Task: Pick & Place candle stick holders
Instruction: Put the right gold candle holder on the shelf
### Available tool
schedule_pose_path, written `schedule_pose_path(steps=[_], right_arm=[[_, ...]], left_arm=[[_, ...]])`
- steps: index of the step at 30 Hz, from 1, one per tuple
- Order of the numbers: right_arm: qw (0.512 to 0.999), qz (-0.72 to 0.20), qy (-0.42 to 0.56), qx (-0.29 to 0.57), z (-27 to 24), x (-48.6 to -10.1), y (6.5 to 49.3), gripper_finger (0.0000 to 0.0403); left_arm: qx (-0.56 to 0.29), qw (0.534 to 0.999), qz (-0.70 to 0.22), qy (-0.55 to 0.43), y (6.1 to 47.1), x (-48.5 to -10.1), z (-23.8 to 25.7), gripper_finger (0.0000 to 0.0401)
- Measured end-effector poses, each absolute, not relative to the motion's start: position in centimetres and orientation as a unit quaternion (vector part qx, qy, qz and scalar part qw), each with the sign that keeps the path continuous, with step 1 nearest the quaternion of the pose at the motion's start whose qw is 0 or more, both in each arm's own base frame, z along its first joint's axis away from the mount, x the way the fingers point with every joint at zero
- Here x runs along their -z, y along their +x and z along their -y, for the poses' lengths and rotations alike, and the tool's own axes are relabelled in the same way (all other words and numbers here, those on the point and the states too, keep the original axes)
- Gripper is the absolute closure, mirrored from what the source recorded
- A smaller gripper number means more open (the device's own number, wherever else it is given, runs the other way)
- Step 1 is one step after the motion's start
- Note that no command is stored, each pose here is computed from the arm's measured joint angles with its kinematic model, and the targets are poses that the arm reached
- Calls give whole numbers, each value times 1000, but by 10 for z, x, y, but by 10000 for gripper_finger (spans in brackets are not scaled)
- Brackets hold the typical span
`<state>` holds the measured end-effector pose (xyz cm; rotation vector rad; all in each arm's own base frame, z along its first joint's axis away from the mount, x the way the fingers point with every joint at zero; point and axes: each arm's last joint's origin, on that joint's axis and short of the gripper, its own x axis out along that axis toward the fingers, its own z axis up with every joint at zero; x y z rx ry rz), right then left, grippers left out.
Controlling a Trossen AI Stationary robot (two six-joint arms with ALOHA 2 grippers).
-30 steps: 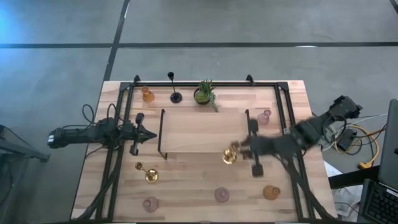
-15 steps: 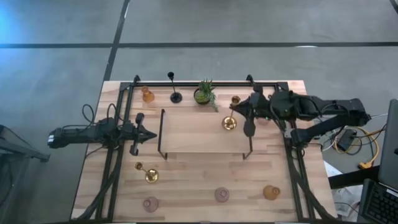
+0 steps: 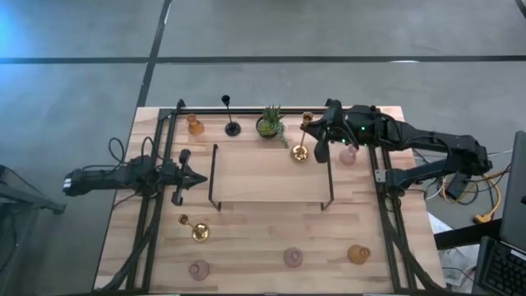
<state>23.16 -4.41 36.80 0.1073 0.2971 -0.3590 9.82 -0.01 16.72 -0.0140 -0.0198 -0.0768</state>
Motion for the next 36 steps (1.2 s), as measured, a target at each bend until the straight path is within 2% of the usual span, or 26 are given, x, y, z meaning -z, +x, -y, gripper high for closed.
schedule_pose_path(steps=[7,24,36], right_arm=[[979,-126,69,146,49,-360,232,391],[978,-130,71,143,49,-359,233,391],[979,-130,69,140,49,-359,233,366]], left_arm=[[38,999,10,-7,98,-167,0,387],[38,999,10,-7,98,-167,0,387],[39,999,10,-7,98,-167,0,387]])
